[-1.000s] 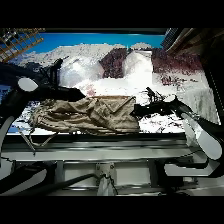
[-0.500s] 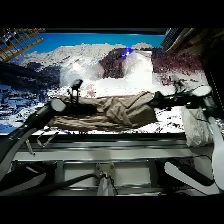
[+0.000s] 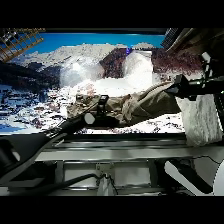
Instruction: Fold the clothes and pants, and hang the long-sleeved shirts on hangers.
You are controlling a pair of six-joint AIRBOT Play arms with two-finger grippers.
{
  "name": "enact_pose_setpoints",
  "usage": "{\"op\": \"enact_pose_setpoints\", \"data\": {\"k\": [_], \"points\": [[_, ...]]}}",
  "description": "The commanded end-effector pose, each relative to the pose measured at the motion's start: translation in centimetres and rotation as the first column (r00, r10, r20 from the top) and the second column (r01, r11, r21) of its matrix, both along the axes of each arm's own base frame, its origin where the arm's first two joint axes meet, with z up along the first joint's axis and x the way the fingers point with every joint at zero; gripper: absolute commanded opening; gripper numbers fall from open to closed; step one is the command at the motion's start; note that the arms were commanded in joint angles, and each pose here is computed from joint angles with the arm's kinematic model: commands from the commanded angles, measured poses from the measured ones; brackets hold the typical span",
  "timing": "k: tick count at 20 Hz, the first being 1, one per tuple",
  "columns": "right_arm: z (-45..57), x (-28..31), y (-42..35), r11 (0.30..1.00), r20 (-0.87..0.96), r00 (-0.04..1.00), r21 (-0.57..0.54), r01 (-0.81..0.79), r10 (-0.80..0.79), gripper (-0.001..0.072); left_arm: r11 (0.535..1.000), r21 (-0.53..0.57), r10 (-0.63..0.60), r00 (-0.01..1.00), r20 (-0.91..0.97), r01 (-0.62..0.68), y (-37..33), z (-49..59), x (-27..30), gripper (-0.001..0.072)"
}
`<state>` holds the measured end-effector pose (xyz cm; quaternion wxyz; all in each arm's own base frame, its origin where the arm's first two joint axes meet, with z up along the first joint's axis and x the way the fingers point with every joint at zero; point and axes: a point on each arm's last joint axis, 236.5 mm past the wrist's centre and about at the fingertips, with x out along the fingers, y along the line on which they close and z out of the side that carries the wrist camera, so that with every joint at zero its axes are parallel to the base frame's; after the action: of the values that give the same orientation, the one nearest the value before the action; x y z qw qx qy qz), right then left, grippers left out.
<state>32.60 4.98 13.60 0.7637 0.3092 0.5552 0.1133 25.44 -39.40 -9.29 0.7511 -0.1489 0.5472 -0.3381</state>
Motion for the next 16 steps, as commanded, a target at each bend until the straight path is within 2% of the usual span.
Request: {"op": "enact_pose_setpoints", "data": {"k": [1,5,10,13,16], "points": [[2.1,-0.7,-0.7,0.999,-0.008,1.0,-0.04,0.015,-0.015,0.002,0.999,-0.028,-0.029,0.999,0.033,0.03,-4.1,0.2,-0.1,0.0013],[2.5,-1.3,-0.6,0.999,-0.026,1.0,-0.043,0.006,-0.007,0.002,0.998,-0.064,-0.016,0.999,0.031,0.018,-6.7,0.4,0.9,0.0013],[2.3,-1.2,-1.1,0.998,-0.026,0.999,-0.064,0.018,-0.019,0.002,0.998,-0.051,-0.042,0.999,0.004,0.042,-6.9,-0.6,0.3,0.0014],[2.3,-0.9,-1.3,0.997,-0.017,1.0,-0.066,0.025,-0.026,0.002,0.988,-0.026,-0.154,0.988,-0.033,0.153,-5.2,0.3,-0.8,0.0013],[2.4,-0.7,-1.1,0.997,-0.02,0.999,-0.056,0.048,-0.049,0.002,0.974,0.049,-0.224,0.973,0.051,0.222,-0.3,3.7,1.9,0.0014]]}}
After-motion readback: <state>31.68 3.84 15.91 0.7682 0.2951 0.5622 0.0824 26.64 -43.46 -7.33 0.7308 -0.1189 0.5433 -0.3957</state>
